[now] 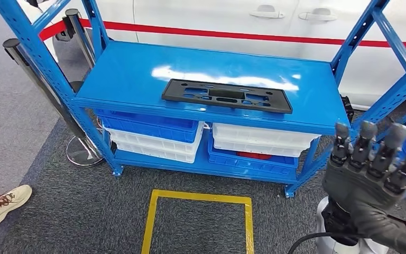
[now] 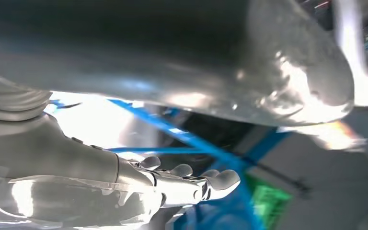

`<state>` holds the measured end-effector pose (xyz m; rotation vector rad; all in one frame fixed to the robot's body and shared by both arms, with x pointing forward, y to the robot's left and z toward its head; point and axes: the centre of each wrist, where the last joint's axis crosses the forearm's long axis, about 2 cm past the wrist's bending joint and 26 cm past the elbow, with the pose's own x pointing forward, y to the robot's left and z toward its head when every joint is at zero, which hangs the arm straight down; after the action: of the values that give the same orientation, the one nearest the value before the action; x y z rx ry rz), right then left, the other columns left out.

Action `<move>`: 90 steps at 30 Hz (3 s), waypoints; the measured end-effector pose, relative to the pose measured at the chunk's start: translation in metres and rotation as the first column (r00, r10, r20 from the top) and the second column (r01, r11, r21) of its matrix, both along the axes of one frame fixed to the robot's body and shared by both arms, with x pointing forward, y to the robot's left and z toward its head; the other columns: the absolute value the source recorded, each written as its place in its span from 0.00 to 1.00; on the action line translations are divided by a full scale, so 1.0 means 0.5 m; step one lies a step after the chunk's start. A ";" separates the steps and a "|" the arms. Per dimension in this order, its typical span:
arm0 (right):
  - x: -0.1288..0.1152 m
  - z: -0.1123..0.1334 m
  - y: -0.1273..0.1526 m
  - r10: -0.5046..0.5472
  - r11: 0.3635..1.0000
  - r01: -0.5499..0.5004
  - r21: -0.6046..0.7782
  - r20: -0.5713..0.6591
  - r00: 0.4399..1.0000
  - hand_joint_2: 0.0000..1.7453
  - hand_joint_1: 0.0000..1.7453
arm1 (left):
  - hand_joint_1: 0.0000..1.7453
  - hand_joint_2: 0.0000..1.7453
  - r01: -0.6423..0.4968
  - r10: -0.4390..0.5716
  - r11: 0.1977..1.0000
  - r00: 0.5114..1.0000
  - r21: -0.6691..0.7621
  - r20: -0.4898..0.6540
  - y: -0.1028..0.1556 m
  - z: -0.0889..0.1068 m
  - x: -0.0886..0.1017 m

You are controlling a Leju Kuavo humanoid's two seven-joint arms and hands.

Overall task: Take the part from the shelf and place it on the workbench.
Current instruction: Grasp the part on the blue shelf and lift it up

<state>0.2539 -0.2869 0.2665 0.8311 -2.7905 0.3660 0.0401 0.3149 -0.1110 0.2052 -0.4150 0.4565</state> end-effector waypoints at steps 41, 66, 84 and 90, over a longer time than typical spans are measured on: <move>0.023 -0.170 0.118 -0.304 0.942 0.169 -0.289 -0.526 0.794 0.00 0.00 | 0.00 0.00 -0.004 0.005 0.998 1.000 -0.061 0.014 -0.030 -0.002 -0.006; 0.019 -0.173 0.121 -0.316 0.934 0.167 -0.317 -0.511 0.799 0.00 0.00 | 0.00 0.00 -0.007 0.008 0.998 1.000 -0.063 0.011 -0.027 -0.002 -0.006; 0.000 -0.193 0.130 -0.352 0.926 0.207 -0.317 -0.522 0.776 0.00 0.00 | 0.00 0.00 -0.005 0.006 0.998 1.000 -0.066 0.012 -0.036 -0.003 -0.014; 0.004 -0.197 0.134 -0.372 0.922 0.233 -0.311 -0.534 0.760 0.25 0.00 | 0.00 0.00 -0.006 0.007 0.998 1.000 -0.064 0.010 -0.037 -0.003 -0.016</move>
<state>0.2560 -0.2200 0.1681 0.3357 -2.1893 0.2978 0.0320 0.2964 -0.1124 0.1427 -0.4088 0.4769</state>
